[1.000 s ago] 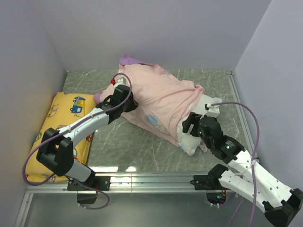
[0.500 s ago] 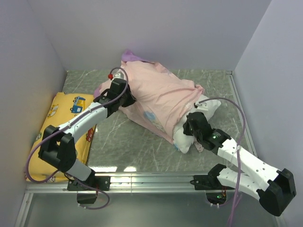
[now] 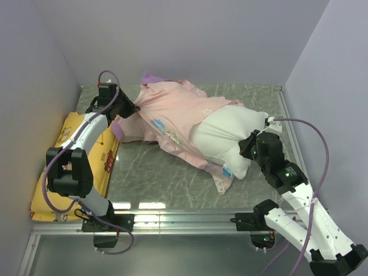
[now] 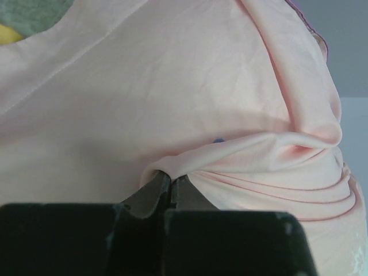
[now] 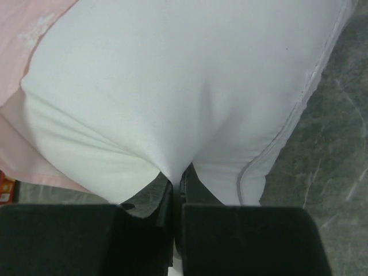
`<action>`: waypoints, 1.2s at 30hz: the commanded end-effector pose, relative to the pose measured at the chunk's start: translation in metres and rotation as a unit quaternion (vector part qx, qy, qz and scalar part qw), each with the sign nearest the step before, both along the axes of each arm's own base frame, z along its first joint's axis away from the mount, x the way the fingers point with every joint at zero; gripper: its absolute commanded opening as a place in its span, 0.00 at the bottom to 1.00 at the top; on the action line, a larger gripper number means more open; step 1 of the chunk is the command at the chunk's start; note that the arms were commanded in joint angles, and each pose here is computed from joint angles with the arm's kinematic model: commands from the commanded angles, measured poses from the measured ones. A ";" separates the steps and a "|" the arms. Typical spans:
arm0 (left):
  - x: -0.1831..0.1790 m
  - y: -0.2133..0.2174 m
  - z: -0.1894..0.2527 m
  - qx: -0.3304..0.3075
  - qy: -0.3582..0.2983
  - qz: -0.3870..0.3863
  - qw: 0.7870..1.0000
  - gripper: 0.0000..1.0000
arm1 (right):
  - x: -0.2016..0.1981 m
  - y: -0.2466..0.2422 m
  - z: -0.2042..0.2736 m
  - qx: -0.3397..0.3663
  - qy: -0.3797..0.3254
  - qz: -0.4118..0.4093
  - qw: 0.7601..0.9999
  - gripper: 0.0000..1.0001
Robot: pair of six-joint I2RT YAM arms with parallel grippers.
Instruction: Remove the pillowcase from the pillow
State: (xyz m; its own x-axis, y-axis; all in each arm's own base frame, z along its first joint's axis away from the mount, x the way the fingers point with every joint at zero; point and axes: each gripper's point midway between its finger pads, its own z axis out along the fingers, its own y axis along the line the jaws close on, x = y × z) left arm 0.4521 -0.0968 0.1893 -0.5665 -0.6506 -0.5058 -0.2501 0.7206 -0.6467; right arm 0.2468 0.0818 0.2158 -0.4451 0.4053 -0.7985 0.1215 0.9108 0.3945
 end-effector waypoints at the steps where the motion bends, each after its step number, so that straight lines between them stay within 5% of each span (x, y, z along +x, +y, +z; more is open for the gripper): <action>1: 0.033 0.091 0.028 0.061 -0.059 0.134 0.987 0.01 | -0.011 -0.065 0.038 -0.056 -0.031 -0.123 0.990 0.00; 8: 0.009 0.047 0.005 0.035 -0.058 0.085 0.994 0.00 | -0.007 -0.033 0.037 -0.021 -0.027 -0.049 0.998 0.02; 14: -0.023 0.009 -0.013 0.010 -0.049 0.053 0.997 0.01 | -0.012 -0.018 0.059 0.004 -0.060 -0.006 0.998 0.61; 20: -0.051 -0.003 -0.026 -0.018 -0.045 0.053 0.997 0.00 | 0.010 -0.013 0.071 -0.010 -0.069 -0.007 0.998 0.81; 26: -0.071 -0.008 -0.036 -0.017 -0.039 0.051 0.998 0.01 | 0.073 -0.011 0.024 -0.041 0.006 -0.048 0.998 0.90; 31: -0.079 -0.010 -0.043 -0.007 -0.031 0.042 0.999 0.00 | 0.105 -0.005 -0.049 -0.034 0.083 -0.053 0.995 0.89; 33: -0.084 -0.010 -0.044 -0.003 -0.031 0.037 0.999 0.00 | 0.117 -0.009 -0.064 -0.011 0.084 -0.062 0.994 0.78; 34: -0.084 -0.007 -0.041 0.007 -0.035 0.037 0.999 0.01 | 0.113 -0.004 -0.080 0.004 0.098 -0.048 0.994 0.45; 36: -0.084 -0.005 -0.027 0.018 -0.042 0.035 0.998 0.01 | 0.117 -0.002 -0.082 0.016 0.079 -0.048 0.996 0.11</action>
State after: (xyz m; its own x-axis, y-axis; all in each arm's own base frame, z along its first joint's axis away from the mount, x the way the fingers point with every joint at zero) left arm 0.3718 -0.1164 0.1538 -0.4968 -0.6968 -0.5173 -0.2316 0.6809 -0.6948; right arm 0.3596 0.0747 0.1449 -0.5366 0.4375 -0.7216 0.2847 0.8988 0.3332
